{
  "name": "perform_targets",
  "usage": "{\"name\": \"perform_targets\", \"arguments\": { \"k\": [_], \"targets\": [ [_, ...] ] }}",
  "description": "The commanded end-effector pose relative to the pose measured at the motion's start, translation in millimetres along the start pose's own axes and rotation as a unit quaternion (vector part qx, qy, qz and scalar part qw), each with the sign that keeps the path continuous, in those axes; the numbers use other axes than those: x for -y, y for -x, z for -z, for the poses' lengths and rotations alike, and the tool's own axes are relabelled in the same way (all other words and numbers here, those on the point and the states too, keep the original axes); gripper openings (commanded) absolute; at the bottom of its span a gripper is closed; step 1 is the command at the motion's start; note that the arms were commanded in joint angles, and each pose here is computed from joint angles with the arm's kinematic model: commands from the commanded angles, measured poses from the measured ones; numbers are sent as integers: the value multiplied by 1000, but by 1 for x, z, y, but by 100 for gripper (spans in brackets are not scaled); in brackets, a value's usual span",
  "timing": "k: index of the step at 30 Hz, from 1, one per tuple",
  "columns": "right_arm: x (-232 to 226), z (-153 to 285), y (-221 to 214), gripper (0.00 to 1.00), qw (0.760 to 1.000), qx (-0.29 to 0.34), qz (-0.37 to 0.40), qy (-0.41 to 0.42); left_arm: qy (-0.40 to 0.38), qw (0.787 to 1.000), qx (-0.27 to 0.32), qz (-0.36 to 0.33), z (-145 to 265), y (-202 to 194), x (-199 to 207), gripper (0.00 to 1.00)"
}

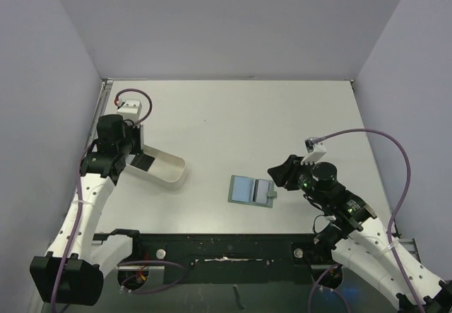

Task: Put the credit cards into the card holder
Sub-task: Pick up the credit card from the storage box.

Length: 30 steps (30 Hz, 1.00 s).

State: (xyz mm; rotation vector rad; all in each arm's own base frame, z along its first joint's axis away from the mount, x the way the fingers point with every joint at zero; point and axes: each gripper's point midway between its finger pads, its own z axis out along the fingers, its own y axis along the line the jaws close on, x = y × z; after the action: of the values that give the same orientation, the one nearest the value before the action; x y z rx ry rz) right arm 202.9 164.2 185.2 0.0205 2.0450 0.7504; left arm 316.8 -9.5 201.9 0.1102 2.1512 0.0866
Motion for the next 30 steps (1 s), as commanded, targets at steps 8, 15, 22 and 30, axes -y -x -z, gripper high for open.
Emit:
{"name": "perform_targets", "arguments": {
  "k": [8, 15, 22, 30],
  "targets": [
    [-42, -14, 32, 39, 996, 41, -26, 76, -315, 930, 77, 172, 55, 50, 111, 0],
    [-70, -24, 42, 39, 989, 42, -22, 138, -480, 836, 81, 254, 92, 51, 161, 0],
    [-107, -39, 44, 46, 976, 24, -26, 215, -549, 803, 39, 230, 115, 32, 190, 0],
    [-148, -45, 38, 45, 954, -1, -14, 298, -620, 751, 31, 226, 151, 28, 204, 0]
  ]
}}
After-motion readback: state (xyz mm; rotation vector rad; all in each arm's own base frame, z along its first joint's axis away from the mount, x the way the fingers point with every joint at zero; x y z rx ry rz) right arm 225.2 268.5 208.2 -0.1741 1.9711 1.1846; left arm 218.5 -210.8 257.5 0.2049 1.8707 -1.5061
